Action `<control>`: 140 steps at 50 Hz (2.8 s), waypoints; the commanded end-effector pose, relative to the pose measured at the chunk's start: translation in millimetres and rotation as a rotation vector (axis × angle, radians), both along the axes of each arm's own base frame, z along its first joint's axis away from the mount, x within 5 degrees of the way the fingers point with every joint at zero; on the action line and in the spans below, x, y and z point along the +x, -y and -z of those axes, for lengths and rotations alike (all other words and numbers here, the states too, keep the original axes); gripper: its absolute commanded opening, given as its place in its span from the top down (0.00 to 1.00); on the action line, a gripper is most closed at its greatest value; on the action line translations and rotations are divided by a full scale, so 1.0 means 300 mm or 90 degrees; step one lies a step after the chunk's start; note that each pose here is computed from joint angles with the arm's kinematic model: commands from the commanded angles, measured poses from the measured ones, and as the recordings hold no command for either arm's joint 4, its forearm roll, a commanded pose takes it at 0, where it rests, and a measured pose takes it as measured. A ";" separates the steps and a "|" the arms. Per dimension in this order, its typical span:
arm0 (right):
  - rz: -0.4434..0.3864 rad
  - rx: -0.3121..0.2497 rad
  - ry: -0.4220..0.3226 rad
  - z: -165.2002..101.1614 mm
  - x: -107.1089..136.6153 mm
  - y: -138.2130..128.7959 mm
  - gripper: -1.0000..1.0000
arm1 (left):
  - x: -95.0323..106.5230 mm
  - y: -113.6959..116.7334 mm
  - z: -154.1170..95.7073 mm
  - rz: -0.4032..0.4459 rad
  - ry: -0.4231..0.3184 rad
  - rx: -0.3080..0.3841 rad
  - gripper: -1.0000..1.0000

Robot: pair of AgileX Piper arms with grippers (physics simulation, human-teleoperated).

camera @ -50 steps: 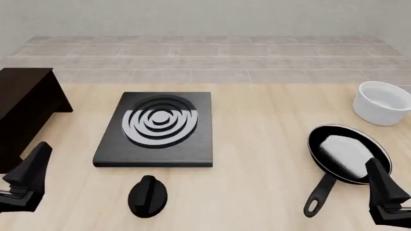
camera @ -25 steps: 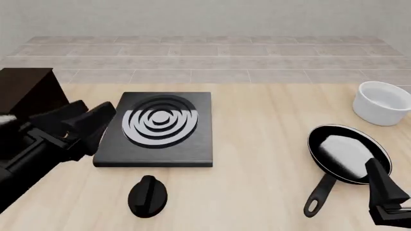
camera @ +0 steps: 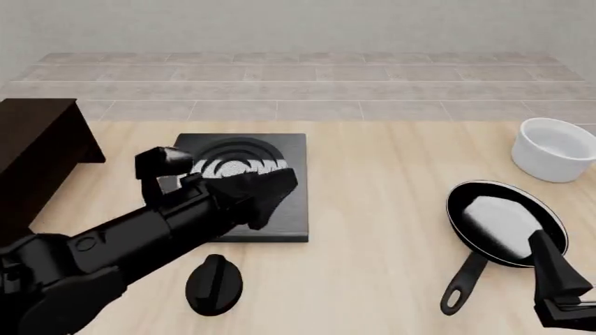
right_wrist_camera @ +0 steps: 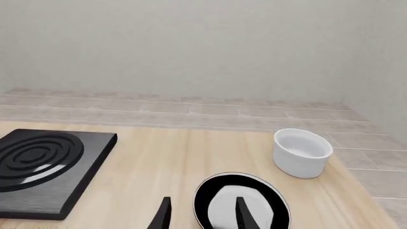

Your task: Put the frying pan on top of the cabinet.

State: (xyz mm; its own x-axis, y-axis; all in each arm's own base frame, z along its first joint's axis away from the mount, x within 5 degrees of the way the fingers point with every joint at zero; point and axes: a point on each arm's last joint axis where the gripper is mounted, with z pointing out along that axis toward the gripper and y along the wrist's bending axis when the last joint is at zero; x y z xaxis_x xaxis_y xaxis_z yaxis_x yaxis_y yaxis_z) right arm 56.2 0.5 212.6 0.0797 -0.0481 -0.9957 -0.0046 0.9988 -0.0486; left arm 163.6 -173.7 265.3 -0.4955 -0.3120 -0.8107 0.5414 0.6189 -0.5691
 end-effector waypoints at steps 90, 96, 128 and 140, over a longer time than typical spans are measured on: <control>0.005 -0.001 0.003 -0.001 0.000 0.001 0.00 | 0.085 0.588 0.390 0.144 -0.130 0.009 0.00; 0.005 -0.001 0.004 -0.002 0.000 0.002 0.00 | 0.086 0.602 0.403 0.147 -0.130 0.015 0.00; 0.007 0.004 0.005 -0.002 0.000 0.002 0.00 | 0.080 0.679 0.430 0.163 -0.142 0.017 0.00; 0.007 0.007 0.005 -0.002 0.000 0.002 0.00 | 0.079 0.697 0.456 0.165 -0.152 0.012 0.00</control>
